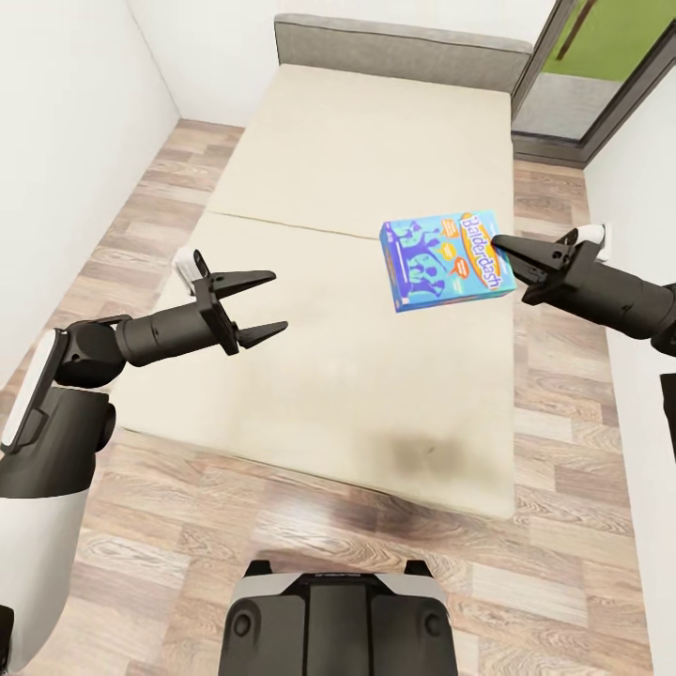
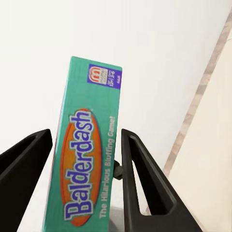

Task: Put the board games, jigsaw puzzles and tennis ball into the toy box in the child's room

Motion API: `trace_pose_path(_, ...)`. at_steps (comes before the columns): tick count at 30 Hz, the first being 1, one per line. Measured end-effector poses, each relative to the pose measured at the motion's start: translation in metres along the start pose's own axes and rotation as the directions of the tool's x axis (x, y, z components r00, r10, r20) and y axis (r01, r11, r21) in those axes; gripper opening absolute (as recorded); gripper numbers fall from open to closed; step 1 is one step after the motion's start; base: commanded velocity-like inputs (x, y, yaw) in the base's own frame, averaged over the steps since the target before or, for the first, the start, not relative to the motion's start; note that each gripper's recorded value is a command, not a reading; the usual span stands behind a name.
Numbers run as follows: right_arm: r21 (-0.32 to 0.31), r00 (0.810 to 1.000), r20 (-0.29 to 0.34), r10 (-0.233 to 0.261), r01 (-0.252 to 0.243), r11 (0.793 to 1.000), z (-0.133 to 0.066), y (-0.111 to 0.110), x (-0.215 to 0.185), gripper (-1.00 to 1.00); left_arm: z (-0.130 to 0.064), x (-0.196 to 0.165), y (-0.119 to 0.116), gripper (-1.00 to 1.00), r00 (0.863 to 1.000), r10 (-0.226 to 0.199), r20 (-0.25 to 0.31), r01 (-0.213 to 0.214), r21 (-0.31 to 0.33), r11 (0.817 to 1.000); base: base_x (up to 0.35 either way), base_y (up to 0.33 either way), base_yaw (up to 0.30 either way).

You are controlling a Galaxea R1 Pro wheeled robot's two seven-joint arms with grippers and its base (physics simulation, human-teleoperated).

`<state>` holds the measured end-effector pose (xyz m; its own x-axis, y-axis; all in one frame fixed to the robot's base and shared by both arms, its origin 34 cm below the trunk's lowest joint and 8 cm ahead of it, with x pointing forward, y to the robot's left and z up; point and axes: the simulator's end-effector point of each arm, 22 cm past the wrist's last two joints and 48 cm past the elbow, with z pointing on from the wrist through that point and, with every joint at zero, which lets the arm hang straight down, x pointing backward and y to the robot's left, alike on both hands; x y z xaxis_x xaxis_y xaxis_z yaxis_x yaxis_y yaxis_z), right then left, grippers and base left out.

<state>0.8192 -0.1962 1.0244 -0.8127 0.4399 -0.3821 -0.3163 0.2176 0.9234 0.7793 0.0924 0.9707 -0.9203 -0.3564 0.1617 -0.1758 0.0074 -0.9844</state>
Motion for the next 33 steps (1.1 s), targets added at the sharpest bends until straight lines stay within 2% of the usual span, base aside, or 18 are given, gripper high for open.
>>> trace_pose_path(20,0.003,1.0,0.0,-0.011,0.011,1.0,-0.009,0.026,0.0,-1.0,-0.007,0.011,-0.026,1.0,1.0,0.021,0.005,-0.021,0.004,1.0,0.0,0.0,0.0)
trace_pose_path(33,-0.003,1.0,0.0,-0.027,0.027,1.0,-0.009,0.039,-0.003,-1.0,-0.015,0.011,-0.036,1.0,0.999,0.042,0.013,-0.041,-0.005,0.999,0.0,0.0,0.0)
